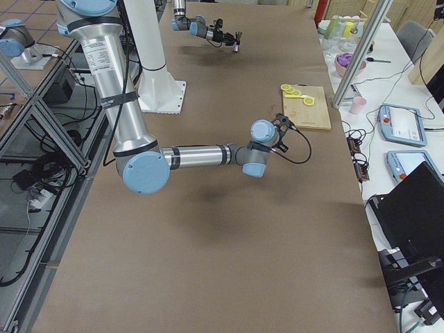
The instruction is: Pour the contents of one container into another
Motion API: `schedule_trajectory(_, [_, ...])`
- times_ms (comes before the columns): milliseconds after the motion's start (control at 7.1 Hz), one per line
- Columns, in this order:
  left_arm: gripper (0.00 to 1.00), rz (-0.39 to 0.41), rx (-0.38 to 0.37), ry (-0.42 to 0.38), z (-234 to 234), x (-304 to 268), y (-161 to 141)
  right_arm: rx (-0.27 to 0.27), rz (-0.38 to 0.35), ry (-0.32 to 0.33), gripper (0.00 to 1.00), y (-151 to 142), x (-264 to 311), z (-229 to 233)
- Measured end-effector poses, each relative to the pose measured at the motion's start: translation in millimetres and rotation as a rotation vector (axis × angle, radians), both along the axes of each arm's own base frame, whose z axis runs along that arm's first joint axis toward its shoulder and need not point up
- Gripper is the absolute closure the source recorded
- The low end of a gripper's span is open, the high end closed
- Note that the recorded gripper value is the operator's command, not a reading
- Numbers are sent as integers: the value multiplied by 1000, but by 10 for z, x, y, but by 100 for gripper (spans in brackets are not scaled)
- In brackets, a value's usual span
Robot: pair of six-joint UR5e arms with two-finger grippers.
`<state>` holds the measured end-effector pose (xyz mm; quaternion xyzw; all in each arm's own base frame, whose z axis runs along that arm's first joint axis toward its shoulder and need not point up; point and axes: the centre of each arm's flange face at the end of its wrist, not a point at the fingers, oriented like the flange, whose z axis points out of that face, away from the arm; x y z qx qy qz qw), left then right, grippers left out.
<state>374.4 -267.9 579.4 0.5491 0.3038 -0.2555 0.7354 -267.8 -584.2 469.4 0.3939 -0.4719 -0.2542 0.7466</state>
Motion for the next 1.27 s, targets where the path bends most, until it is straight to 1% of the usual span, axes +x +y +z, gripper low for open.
schedule_trajectory(282, [100,11,33,13,-257,4,-5,37,-20,51,100,-259,-67,-522])
schedule_trajectory(423, [100,16,45,15,-381,31,-12,69,-36,75,100,-371,-141,-811])
schedule_trajectory(564, [100,22,58,20,-528,90,-38,113,-54,102,100,-459,-214,-1042])
schedule_trajectory(704, [100,32,80,32,-742,179,-89,142,-65,116,100,-502,-269,-1209])
schedule_trajectory(845, [100,43,104,43,-953,276,-136,154,-71,120,100,-502,-284,-1378])
schedule_trajectory(986, [100,48,121,46,-1107,368,-168,155,-75,123,100,-460,-265,-1575])
schedule_trajectory(1268, [100,55,152,24,-1420,573,-220,141,-81,134,100,-317,-185,-1931])
